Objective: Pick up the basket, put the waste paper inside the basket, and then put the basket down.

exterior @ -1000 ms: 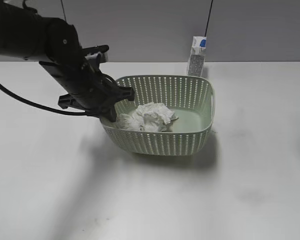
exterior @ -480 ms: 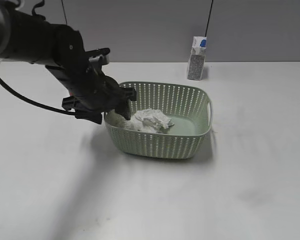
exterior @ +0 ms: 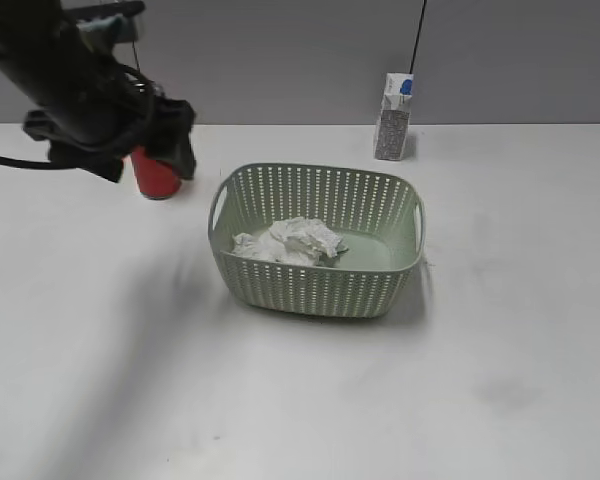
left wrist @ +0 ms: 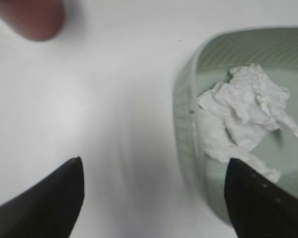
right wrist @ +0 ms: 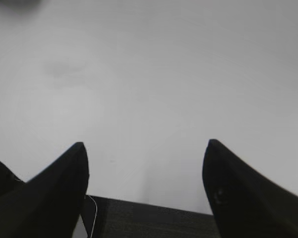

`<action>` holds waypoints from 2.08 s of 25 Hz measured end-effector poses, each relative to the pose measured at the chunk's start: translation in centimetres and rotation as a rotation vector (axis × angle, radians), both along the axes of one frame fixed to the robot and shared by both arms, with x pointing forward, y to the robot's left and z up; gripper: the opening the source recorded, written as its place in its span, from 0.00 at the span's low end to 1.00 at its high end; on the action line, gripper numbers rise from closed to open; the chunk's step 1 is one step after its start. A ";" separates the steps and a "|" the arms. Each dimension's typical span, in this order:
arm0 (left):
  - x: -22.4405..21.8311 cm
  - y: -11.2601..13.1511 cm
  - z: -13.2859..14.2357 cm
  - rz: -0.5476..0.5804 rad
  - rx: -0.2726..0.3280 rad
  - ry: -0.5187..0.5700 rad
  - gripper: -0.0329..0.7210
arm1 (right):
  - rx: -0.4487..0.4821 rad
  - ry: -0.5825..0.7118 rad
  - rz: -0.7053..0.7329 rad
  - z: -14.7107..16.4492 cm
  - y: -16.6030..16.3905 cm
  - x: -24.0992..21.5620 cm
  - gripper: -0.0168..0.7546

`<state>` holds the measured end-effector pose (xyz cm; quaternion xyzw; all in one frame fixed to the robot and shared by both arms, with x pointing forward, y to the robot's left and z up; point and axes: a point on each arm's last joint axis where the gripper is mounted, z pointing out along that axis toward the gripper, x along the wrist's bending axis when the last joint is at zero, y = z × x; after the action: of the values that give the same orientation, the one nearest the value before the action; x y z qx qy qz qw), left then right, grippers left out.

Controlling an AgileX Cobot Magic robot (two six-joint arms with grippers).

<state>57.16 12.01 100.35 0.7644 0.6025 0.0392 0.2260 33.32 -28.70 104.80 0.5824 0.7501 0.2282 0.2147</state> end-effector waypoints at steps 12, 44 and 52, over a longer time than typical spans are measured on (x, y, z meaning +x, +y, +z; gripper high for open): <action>-1.5 14.0 7.3 0.031 0.129 -0.025 0.91 | 0.068 -0.382 -0.023 -1.0 -0.5 -7.2 0.72; -34.4 17.3 5.6 0.310 0.074 -0.715 0.82 | 0.117 -0.485 -0.102 -0.9 -0.9 -8.7 0.72; -33.7 17.5 5.1 0.330 0.086 -0.739 0.82 | 0.117 -0.483 -0.102 -1.0 -0.9 -8.7 0.72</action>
<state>23.43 29.54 105.47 0.6007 0.5931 0.3723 0.3858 24.64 -29.63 103.81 0.5595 0.6322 0.3927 0.3648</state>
